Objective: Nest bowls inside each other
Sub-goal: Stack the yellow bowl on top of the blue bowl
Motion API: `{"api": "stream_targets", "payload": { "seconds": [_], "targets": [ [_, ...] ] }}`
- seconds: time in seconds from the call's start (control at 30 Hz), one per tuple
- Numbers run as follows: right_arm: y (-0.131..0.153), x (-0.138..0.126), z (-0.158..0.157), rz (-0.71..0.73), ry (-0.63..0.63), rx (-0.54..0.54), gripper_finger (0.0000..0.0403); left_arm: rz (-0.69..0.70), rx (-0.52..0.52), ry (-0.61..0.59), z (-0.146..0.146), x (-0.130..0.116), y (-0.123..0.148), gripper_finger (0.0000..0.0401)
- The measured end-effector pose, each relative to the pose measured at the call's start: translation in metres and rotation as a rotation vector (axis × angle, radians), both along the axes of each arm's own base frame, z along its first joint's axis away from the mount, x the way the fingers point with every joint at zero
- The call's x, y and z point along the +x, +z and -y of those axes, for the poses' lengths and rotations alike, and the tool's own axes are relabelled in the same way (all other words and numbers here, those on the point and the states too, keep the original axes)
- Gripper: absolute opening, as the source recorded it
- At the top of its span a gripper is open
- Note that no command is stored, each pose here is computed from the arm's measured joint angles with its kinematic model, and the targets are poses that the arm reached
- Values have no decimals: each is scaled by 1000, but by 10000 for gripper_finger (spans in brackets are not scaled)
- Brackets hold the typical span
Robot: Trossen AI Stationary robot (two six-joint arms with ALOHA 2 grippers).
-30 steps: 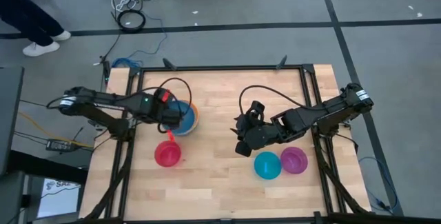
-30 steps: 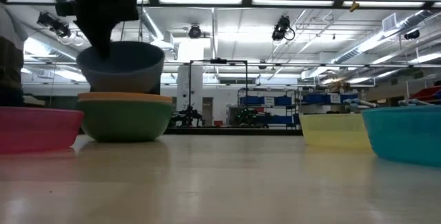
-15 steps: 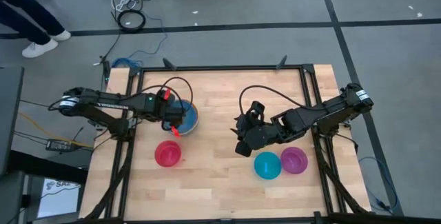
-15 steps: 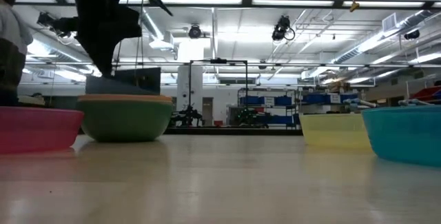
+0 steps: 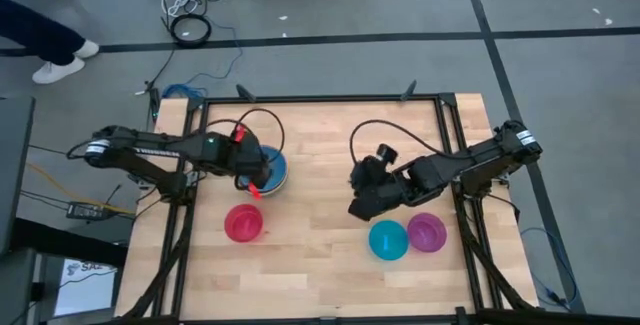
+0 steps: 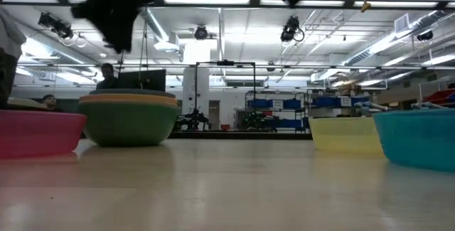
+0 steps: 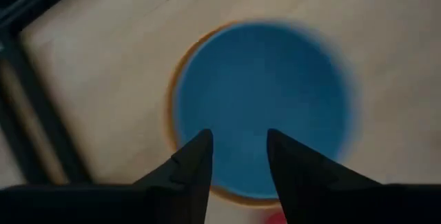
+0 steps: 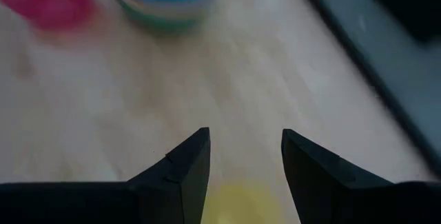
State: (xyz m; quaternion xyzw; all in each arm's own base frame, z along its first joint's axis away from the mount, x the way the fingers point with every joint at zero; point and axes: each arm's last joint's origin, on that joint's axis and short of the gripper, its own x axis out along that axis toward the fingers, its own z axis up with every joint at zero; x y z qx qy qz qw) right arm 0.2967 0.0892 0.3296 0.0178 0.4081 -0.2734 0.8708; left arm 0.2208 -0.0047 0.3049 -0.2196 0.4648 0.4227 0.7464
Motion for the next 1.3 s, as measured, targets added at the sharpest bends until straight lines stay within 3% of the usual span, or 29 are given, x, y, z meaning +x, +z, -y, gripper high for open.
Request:
{"api": "stream_targets", "payload": {
  "seconds": [0.1, 0.2, 0.43, 0.63, 0.93, 1.3],
  "targets": [
    [-21, -6, 5, -89, -70, 124, 166, 105, 23, -104, 12, 4, 35, 147],
    [-47, 0, 6, -112, -48, 293, 166, 219, 47, -202, 24, 5, 69, 147],
    [-99, 5, 26, -76, -107, 440, 166, 391, 55, -369, 46, -2, 115, 147],
    [-118, -1, 39, -123, -187, 484, 166, 382, 113, -382, 55, -5, 114, 147],
    [-142, -14, 34, -170, -218, 539, 166, 335, 124, -368, 57, -1, 97, 147],
    [-176, -17, 40, -40, -178, 619, 164, 318, 125, -362, 57, 0, 92, 147]
  ]
}}
